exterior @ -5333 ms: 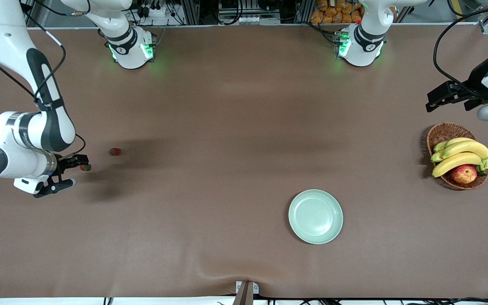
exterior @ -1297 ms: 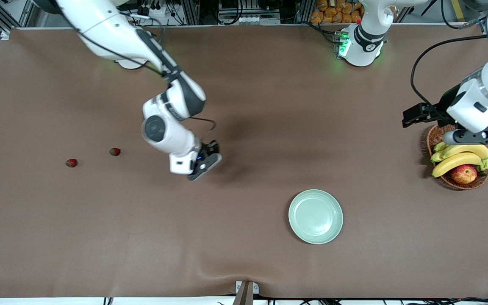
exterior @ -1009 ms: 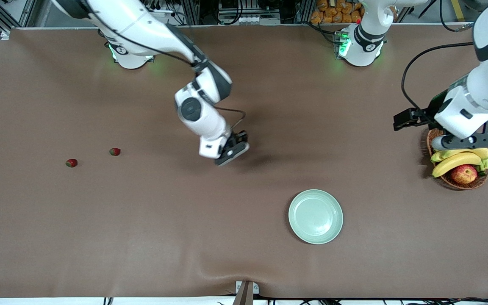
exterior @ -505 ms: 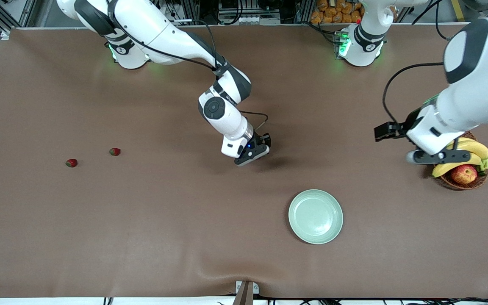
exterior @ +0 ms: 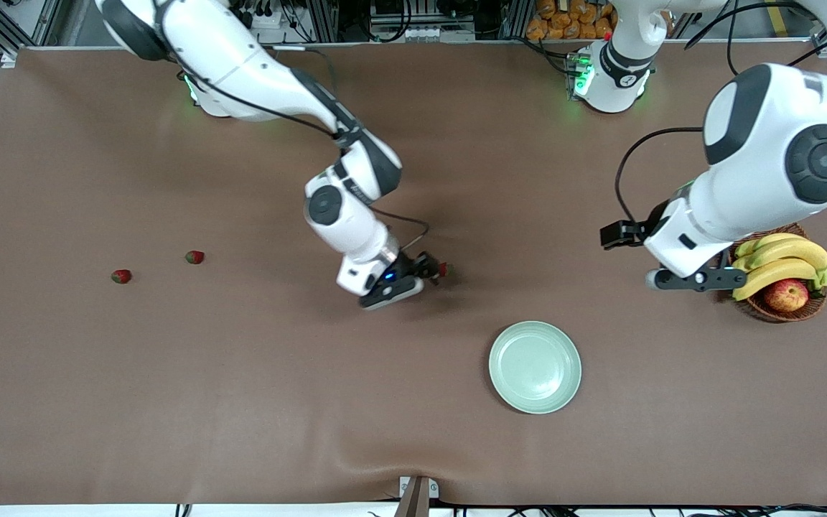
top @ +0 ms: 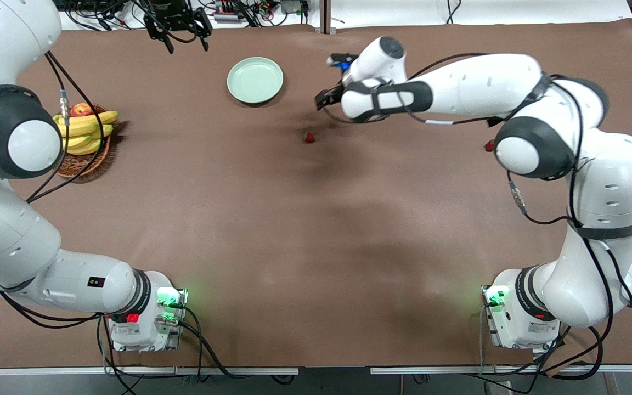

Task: Collect all strawberries into plate
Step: 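Carry the strawberry toward the table middle and release it there, then grasp the placed strawberry with the left gripper while the right gripper grasps another, then drop the strawberry into the plate with the left gripper while the right gripper carries another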

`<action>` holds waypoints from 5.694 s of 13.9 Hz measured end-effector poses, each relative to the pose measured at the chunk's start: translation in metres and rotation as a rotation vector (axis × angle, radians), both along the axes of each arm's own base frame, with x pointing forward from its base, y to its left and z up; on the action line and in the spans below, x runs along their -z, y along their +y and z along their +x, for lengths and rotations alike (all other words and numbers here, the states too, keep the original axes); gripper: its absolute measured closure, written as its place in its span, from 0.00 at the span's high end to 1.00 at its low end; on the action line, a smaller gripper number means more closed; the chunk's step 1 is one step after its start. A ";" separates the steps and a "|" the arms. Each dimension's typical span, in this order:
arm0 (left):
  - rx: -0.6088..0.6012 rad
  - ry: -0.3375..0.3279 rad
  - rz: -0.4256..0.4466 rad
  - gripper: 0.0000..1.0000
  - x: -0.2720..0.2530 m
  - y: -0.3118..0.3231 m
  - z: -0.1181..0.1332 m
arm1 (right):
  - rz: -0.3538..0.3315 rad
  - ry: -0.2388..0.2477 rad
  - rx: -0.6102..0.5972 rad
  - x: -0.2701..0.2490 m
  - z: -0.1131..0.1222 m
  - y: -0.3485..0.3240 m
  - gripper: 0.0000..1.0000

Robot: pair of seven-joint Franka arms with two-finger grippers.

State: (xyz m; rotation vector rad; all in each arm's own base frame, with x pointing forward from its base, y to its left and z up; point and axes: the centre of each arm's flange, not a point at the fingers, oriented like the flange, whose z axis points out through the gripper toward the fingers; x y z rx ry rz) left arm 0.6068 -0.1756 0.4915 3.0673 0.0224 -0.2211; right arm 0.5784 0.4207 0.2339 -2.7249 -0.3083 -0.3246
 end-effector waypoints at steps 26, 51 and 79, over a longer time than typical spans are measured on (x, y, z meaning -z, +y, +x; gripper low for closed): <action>0.024 -0.068 -0.089 1.00 0.242 -0.250 -0.037 | -0.329 0.429 -0.032 0.043 -0.062 -0.433 1.00; -0.004 -0.038 0.008 0.33 0.316 -0.291 -0.081 | -0.321 0.189 -0.252 -0.024 0.001 -0.383 0.32; 0.163 -0.254 -0.038 0.38 0.260 -0.091 0.077 | -0.005 -0.192 -0.252 0.026 -0.069 0.134 0.32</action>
